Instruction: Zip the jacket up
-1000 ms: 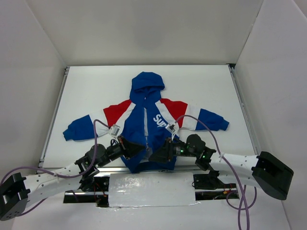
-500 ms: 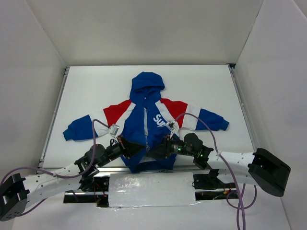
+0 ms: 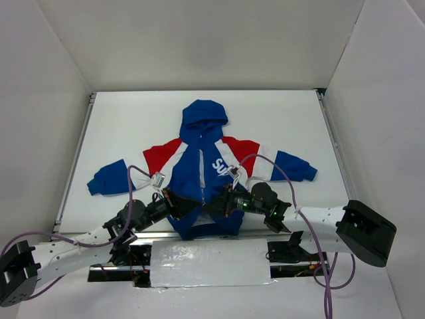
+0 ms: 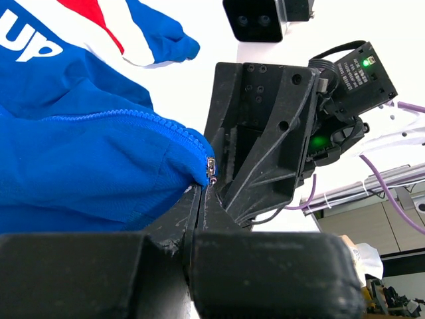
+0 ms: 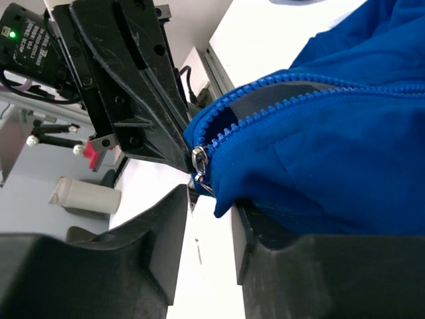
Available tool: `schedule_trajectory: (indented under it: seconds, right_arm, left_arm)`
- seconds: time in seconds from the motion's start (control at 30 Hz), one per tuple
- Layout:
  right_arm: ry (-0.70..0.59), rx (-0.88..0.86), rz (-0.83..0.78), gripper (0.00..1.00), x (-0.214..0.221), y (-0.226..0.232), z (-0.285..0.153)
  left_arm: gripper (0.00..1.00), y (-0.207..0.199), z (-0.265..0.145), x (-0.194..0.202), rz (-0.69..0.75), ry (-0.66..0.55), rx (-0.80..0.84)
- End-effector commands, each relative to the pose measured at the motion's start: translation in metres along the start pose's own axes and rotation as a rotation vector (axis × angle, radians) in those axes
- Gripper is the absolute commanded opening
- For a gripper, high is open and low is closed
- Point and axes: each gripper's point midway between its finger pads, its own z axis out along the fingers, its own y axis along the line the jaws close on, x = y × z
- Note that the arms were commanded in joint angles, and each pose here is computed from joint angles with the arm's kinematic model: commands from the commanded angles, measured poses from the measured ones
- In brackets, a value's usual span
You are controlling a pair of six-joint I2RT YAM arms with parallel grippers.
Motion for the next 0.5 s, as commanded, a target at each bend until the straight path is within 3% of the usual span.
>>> schedule_trajectory:
  seconds: [0.0, 0.13, 0.23, 0.33, 0.4, 0.47]
  right_arm:
    - [-0.070, -0.092, -0.060, 0.33, -0.0242, 0.0304, 0.0034]
    - [-0.070, -0.092, -0.064, 0.28, -0.0234, 0.0310, 0.0012]
    - [-0.070, -0.079, -0.061, 0.14, -0.0235, 0.0284, 0.0014]
    - [-0.072, -0.067, -0.055, 0.11, -0.0235, 0.0258, 0.0018]
    - [-0.079, -0.054, -0.041, 0.00, -0.0246, 0.0238, 0.0021]
    - [-0.085, -0.056, -0.007, 0.00, -0.0267, 0.0265, 0.0024]
  left_arm:
    - [0.00, -0.0177, 0.0005, -0.0134, -0.015, -0.045, 0.059]
    - [0.00, -0.0168, -0.0001, -0.0130, -0.018, -0.047, 0.060]
    - [0.00, -0.0157, 0.0004, -0.0122, -0.016, -0.044, 0.056]
    - [0.00, -0.0164, 0.0005, -0.0130, -0.013, -0.045, 0.057]
    - [0.00, -0.0156, 0.0003, -0.0125, -0.007, -0.044, 0.056]
    - [0.00, -0.0139, 0.0001, -0.0113, -0.001, -0.041, 0.051]
